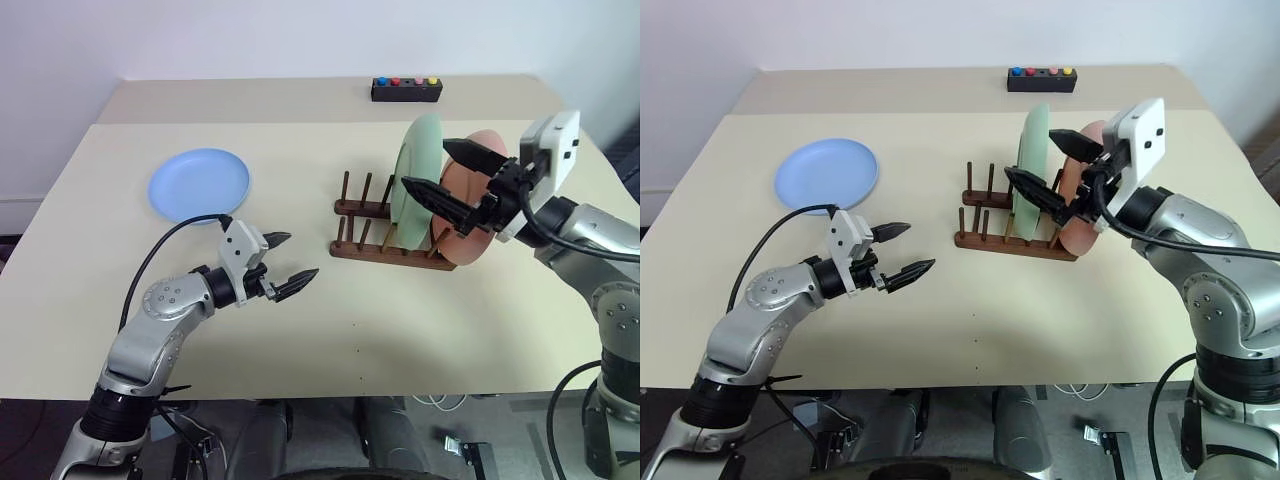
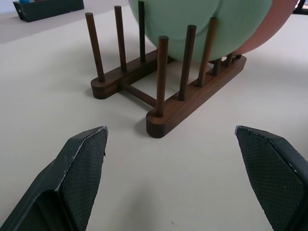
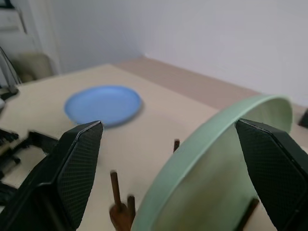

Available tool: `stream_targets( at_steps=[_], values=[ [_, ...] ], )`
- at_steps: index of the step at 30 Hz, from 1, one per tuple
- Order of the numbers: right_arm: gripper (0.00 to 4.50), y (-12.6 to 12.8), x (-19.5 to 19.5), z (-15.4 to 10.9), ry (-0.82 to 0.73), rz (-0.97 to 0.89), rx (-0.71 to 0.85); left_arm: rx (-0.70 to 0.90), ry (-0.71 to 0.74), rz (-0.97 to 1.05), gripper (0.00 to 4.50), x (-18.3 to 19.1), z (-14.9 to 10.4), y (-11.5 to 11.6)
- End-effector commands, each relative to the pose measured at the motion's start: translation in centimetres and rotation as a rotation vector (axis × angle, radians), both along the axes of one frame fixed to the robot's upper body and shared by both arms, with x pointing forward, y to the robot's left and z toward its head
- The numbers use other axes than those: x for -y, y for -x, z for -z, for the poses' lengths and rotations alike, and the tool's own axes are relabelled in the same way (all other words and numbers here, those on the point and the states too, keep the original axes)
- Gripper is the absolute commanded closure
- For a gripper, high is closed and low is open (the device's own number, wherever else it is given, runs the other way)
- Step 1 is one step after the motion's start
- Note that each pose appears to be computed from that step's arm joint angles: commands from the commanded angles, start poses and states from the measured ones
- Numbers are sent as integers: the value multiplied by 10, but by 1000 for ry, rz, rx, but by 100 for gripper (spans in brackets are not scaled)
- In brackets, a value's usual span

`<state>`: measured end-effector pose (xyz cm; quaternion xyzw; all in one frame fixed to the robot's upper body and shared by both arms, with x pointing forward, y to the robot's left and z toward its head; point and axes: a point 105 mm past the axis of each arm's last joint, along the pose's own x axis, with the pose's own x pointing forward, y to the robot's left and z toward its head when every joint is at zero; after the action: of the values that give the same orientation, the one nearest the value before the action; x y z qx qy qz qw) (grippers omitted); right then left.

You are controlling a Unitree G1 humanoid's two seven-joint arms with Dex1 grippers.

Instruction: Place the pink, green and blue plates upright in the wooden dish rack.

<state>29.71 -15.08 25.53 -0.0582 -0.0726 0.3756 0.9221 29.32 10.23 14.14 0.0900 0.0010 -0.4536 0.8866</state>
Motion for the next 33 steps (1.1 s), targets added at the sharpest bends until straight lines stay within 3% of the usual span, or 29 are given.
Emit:
stream_targets(
  at_steps=[1,24,30,33],
  values=[
    [5,5,-3,-2,60,-8,35,59,10,-1,12,0,-13,-1],
    [5,13,16,-33,223,71,180,58,7,-6,12,-1,-11,-2],
    [5,14,27,-48,263,117,245,67,7,-21,12,-4,-13,-5],
    [5,15,13,-65,249,72,326,96,40,-88,12,-16,-22,-15]
  ],
)
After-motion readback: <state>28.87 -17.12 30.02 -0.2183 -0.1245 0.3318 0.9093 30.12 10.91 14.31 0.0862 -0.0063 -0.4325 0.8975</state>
